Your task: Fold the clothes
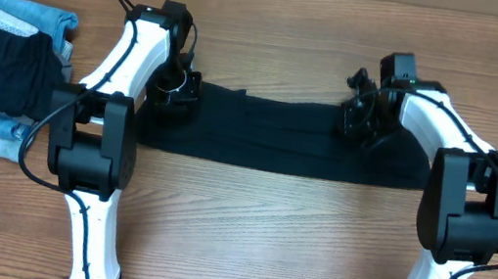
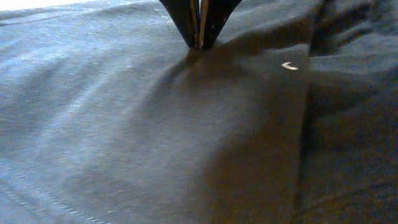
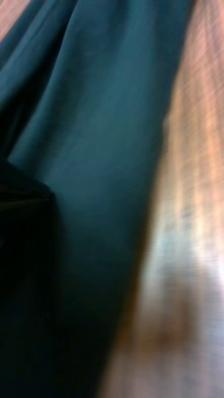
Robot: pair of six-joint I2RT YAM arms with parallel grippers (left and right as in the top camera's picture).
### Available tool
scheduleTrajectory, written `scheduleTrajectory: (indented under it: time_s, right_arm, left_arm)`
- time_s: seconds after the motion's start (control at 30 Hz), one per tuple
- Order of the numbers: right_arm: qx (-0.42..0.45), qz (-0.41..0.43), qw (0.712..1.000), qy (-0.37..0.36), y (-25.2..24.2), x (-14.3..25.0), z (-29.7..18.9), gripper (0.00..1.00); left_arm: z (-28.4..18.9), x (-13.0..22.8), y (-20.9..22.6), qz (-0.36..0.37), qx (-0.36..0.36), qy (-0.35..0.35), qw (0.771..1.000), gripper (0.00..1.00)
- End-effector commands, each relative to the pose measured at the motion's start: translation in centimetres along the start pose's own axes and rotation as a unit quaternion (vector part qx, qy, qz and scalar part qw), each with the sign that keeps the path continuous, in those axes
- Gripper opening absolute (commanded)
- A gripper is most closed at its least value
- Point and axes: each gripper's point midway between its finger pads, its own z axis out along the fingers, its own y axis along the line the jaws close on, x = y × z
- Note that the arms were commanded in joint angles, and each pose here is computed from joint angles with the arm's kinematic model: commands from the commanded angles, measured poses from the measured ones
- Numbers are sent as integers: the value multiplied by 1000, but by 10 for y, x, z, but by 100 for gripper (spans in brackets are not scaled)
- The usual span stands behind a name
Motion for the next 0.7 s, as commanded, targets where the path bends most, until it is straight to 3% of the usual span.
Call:
scheduleTrajectory:
  time_s: [0.0,0.07,0.17,0.23,0.27,0.33,0.4,0.5,0.67]
  right_arm:
    - [9,10,1000,3,-12,6,-5,4]
    - [10,9,1000,-4,-13,3,-6,9]
    - [10,8,1000,-9,-13,0,-6,17]
    - [10,8,1000,-9,-13,0,-6,18]
    - [10,8,1000,-9,-13,0,-6,18]
    - [10,8,1000,-9,-13,0,-6,19]
    - [10,8,1000,-8,-13,1,-6,21]
    - [10,10,1000,-4,-13,3,-6,21]
    - [11,11,1000,0,-13,5,-6,22]
  left_arm:
    - [-8,-6,3,23,-16,-16,999,7]
    - [-44,-21,-13,39,2,-70,997,16]
    - [-75,-18,-36,75,11,-103,992,18]
    - [-72,0,-52,120,3,-82,989,24]
    - [-61,11,-66,177,-8,-63,982,32]
    - [-47,21,-80,241,-31,-51,969,36]
    - [-36,25,-91,306,-61,-49,949,38]
    - [-30,21,-94,348,-103,-61,930,39]
    - [-19,29,-105,443,-71,-45,893,43]
